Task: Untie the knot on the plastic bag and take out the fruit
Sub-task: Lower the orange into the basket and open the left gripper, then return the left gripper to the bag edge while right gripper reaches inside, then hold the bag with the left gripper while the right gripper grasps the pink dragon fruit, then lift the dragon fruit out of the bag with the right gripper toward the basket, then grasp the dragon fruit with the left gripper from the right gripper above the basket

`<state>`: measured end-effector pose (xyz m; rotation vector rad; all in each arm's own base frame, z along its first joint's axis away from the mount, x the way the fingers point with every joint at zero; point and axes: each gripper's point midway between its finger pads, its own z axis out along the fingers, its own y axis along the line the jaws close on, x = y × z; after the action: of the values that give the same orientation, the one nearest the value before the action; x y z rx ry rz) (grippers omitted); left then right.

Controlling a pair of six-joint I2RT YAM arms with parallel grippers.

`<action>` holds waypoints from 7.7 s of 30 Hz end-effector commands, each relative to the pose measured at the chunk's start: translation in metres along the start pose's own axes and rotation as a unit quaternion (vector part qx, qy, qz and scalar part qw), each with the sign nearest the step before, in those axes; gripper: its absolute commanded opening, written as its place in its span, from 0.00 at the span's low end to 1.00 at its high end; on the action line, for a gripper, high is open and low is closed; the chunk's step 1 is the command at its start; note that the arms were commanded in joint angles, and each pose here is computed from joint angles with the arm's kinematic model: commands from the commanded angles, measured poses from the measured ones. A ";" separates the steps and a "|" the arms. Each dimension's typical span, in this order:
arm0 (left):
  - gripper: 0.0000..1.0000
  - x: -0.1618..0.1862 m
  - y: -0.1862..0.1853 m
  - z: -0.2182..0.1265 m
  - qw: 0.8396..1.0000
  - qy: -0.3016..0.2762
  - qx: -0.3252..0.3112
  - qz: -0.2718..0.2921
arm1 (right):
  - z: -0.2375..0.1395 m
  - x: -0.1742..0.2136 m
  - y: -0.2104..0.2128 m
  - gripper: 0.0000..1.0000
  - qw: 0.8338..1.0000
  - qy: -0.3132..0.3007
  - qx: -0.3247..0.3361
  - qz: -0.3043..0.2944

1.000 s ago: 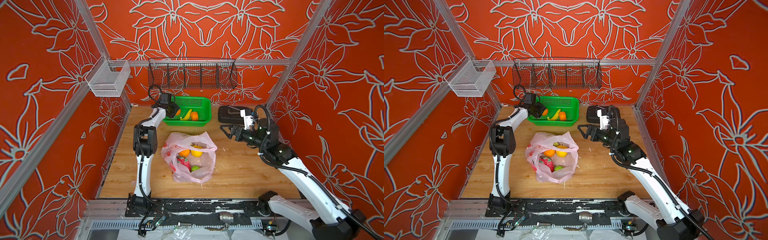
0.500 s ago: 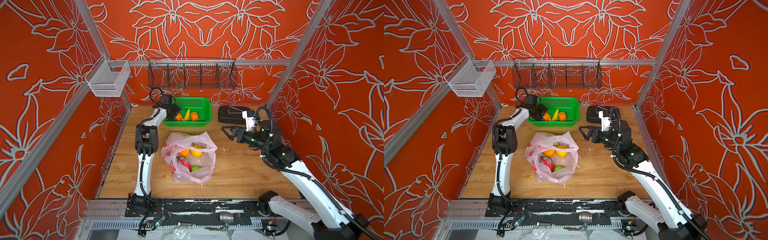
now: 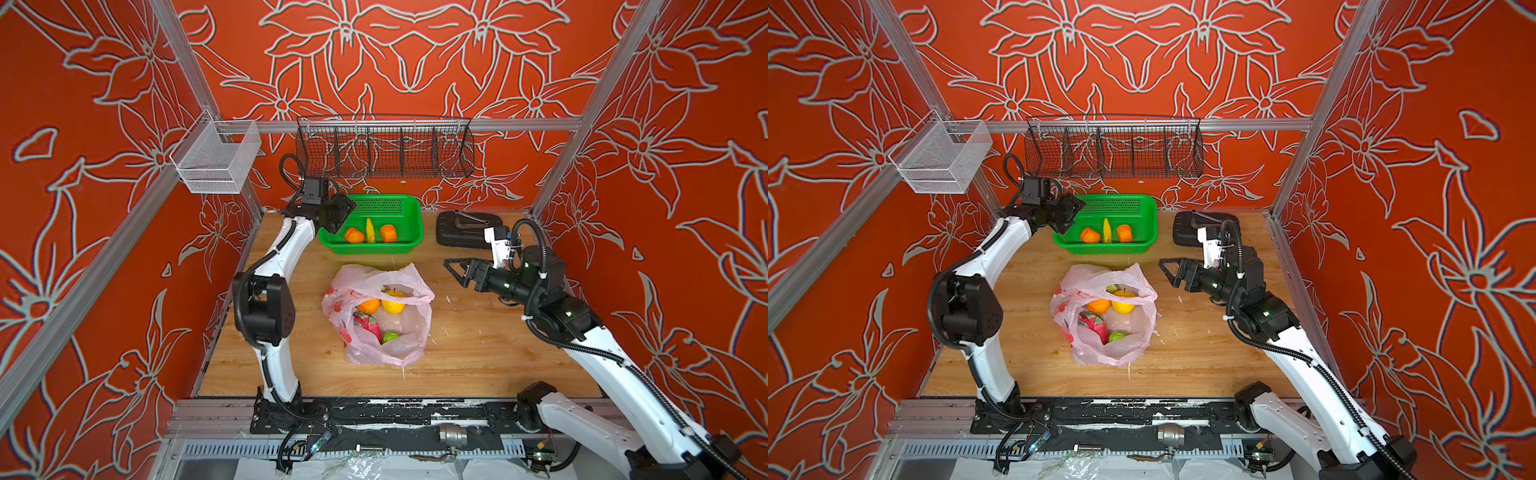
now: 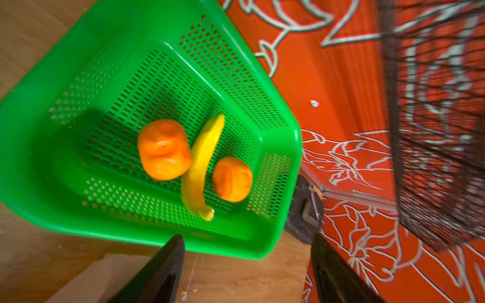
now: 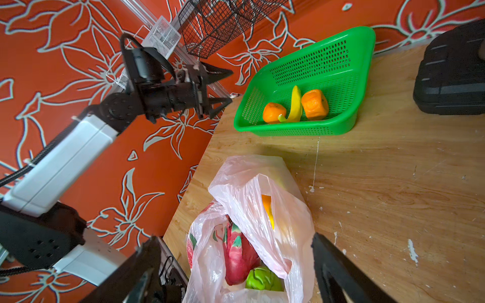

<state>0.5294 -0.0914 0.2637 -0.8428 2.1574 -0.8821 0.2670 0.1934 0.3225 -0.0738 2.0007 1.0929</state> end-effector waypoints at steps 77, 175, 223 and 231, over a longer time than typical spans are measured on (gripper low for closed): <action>0.00 0.311 0.260 -0.177 0.952 0.155 -0.260 0.052 | 0.206 0.275 0.010 0.97 0.938 0.278 0.097 -0.182; 0.97 0.220 -0.172 -0.200 0.931 -0.009 0.241 0.273 | 0.022 -0.052 0.149 0.54 0.948 -0.082 -0.185 -0.246; 0.97 0.220 -0.142 -0.185 0.940 0.080 0.228 0.240 | -0.006 -0.065 0.148 0.50 0.930 -0.178 -0.185 -0.264; 0.97 0.258 -0.173 -0.181 0.912 0.160 0.314 0.208 | -0.005 -0.069 0.149 0.50 0.930 -0.186 -0.187 -0.258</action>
<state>0.3067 -0.2996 0.4271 0.0391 1.9375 -1.3319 0.2595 0.2698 0.4089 -0.5545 1.5419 1.0006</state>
